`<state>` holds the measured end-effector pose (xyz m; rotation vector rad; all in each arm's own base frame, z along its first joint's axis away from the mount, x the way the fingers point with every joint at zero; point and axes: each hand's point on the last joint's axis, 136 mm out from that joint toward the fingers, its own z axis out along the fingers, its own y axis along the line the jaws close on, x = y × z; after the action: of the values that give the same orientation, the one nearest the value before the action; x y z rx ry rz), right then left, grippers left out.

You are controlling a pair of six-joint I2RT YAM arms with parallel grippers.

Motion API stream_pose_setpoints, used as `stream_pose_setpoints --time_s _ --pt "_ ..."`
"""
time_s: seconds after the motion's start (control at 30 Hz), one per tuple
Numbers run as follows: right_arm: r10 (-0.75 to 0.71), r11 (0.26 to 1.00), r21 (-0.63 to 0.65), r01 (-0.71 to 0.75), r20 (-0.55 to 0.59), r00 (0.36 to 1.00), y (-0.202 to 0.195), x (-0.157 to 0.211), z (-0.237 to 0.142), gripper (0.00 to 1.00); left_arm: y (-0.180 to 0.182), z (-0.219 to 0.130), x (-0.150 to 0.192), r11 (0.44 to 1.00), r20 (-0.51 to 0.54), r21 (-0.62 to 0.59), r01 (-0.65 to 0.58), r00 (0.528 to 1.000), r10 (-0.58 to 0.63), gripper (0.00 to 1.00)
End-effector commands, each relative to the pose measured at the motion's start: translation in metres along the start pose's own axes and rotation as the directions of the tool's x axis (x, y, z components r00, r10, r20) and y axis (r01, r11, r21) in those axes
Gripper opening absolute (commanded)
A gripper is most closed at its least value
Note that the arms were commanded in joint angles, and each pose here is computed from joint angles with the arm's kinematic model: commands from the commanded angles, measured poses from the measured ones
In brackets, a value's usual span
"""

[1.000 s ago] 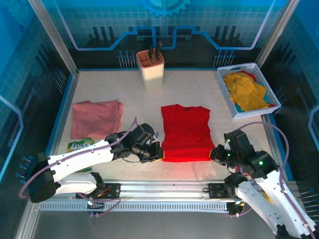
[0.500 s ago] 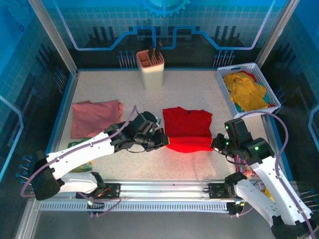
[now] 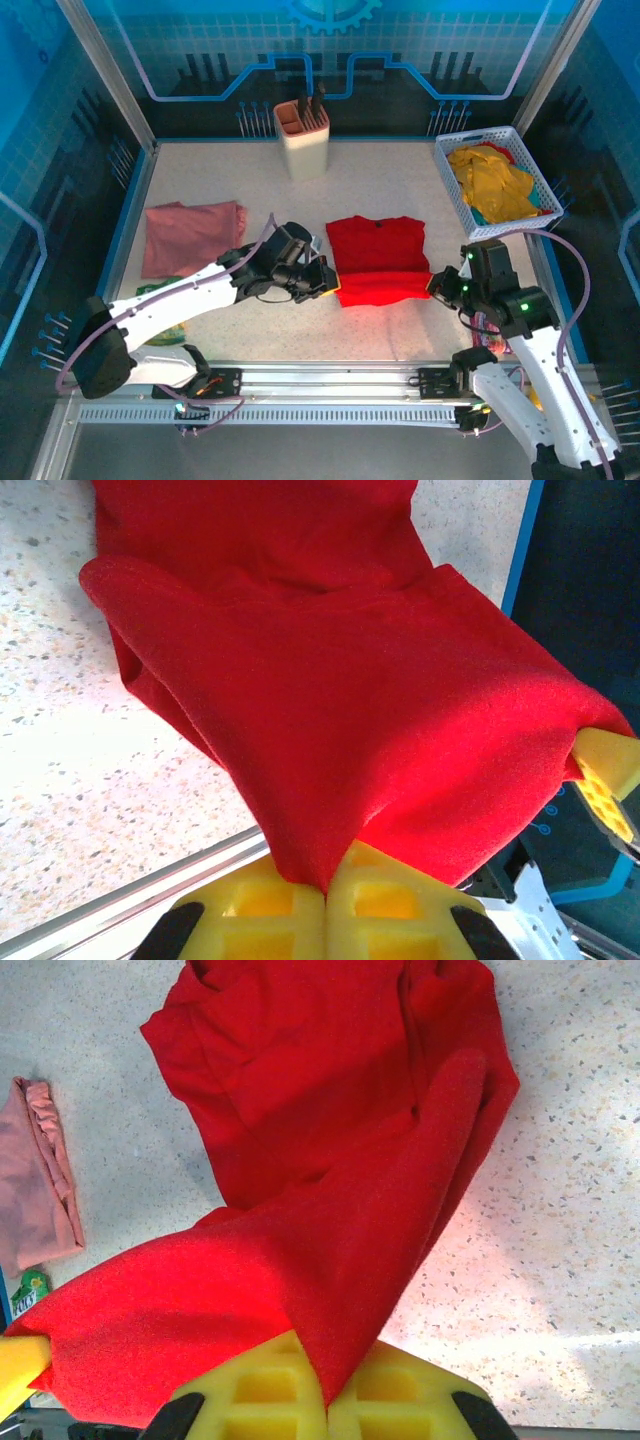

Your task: Fold and stack the t-shirts

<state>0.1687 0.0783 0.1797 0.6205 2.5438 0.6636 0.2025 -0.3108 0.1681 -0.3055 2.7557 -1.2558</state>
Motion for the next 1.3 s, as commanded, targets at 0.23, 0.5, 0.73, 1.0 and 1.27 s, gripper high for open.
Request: stream_pose_setpoints --time_s 0.23,0.5,0.73,1.0,1.27 --pt "0.05 0.999 -0.019 -0.051 -0.036 0.998 -0.006 0.006 0.004 0.0 -0.006 0.009 -0.001 0.995 -0.055 0.083 0.061 0.997 -0.057 0.0" --pt "0.07 0.996 -0.05 -0.072 -0.027 0.997 0.001 -0.008 0.011 0.0 -0.008 0.002 -0.003 0.97 -0.066 0.178 0.168 0.985 -0.159 0.0" --pt "0.065 0.996 -0.065 -0.066 -0.019 0.998 0.011 -0.027 0.017 0.0 -0.005 -0.004 -0.015 0.948 -0.079 0.213 0.237 0.971 -0.225 0.0" --pt "0.061 0.996 -0.071 -0.061 -0.013 0.998 0.018 -0.05 0.029 0.0 -0.011 -0.008 -0.046 0.934 -0.072 0.243 0.261 0.965 -0.251 0.0" --pt "0.068 0.994 -0.087 -0.068 -0.011 0.998 0.024 -0.073 0.044 0.0 -0.012 0.006 -0.076 0.925 -0.097 0.255 0.282 0.959 -0.266 0.0"
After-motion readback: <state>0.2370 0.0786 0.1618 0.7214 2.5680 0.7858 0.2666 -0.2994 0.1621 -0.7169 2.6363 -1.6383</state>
